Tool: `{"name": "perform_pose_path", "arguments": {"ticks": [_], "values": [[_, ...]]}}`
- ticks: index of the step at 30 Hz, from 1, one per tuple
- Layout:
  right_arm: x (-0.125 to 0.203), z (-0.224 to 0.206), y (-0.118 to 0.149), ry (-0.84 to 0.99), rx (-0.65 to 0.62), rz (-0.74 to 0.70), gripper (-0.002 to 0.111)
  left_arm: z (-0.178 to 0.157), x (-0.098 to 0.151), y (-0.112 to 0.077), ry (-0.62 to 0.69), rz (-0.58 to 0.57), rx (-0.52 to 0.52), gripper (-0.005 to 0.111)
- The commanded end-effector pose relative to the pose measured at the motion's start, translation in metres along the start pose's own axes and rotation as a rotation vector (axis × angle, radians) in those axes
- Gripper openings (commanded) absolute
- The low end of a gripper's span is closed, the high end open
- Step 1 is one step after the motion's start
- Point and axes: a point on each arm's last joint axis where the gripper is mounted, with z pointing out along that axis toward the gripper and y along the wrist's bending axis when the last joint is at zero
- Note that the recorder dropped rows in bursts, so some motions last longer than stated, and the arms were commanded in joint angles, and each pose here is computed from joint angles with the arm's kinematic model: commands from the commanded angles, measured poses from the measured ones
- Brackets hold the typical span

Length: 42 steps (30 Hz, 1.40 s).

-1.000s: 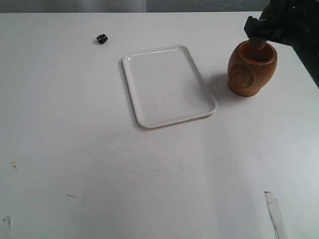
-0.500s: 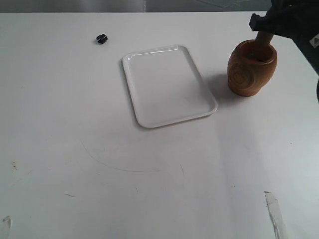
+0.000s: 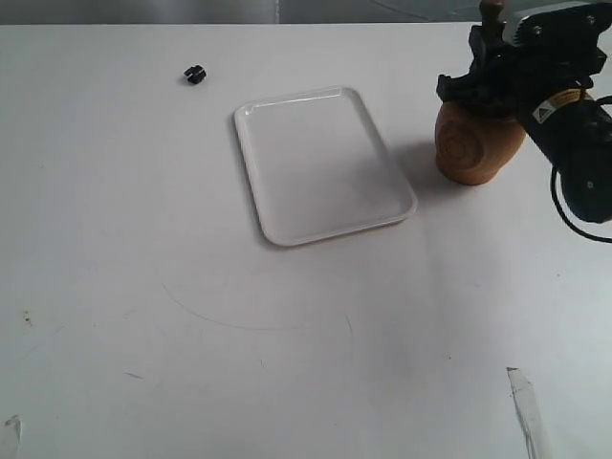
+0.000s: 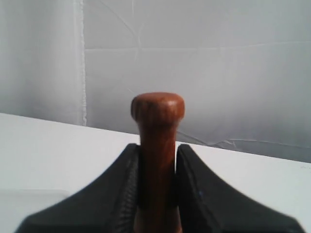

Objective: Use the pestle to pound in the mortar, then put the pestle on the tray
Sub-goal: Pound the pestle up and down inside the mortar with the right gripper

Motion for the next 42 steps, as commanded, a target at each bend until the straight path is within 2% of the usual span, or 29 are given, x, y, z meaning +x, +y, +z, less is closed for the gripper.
{"name": "perform_pose_path", "arguments": {"ticks": [1, 4, 6, 17, 19, 22, 29, 33, 38, 42], "values": [[-0.048, -0.015, -0.001, -0.087, -0.017, -0.007, 0.0, 0.0, 0.0, -0.001, -0.007, -0.012, 0.008, 0.0], [-0.076, -0.028, -0.003, -0.119, -0.005, -0.057, 0.0, 0.0, 0.0, -0.001, -0.007, -0.012, 0.008, 0.0], [-0.076, -0.035, -0.005, -0.11, 0.017, -0.055, 0.0, 0.0, 0.0, -0.001, -0.007, -0.012, 0.008, 0.0], [0.022, -0.01, 0.001, 0.071, -0.005, -0.028, 0.0, 0.0, 0.0, -0.001, -0.007, -0.012, 0.008, 0.0], [0.03, -0.008, 0.002, 0.064, -0.011, -0.03, 0.0, 0.0, 0.0, -0.001, -0.007, -0.012, 0.008, 0.0], [0.017, -0.009, 0.004, -0.006, -0.031, -0.035, 0.0, 0.0, 0.0, -0.001, -0.007, -0.012, 0.008, 0.0], [-0.059, -0.029, 0.001, -0.202, -0.03, -0.027, 0.0, 0.0, 0.0, -0.001, -0.007, -0.012, 0.008, 0.0], [-0.083, -0.041, -0.001, -0.219, -0.016, -0.056, 0.0, 0.0, 0.0, -0.001, -0.007, -0.012, 0.008, 0.0], [-0.074, -0.037, -0.001, -0.164, -0.019, -0.059, 0.0, 0.0, 0.0, -0.001, -0.007, -0.012, 0.008, 0.0], [-0.04, -0.024, 0.0, -0.063, -0.018, -0.076, 0.0, 0.0, 0.0, -0.001, -0.007, -0.012, 0.008, 0.0]]}}
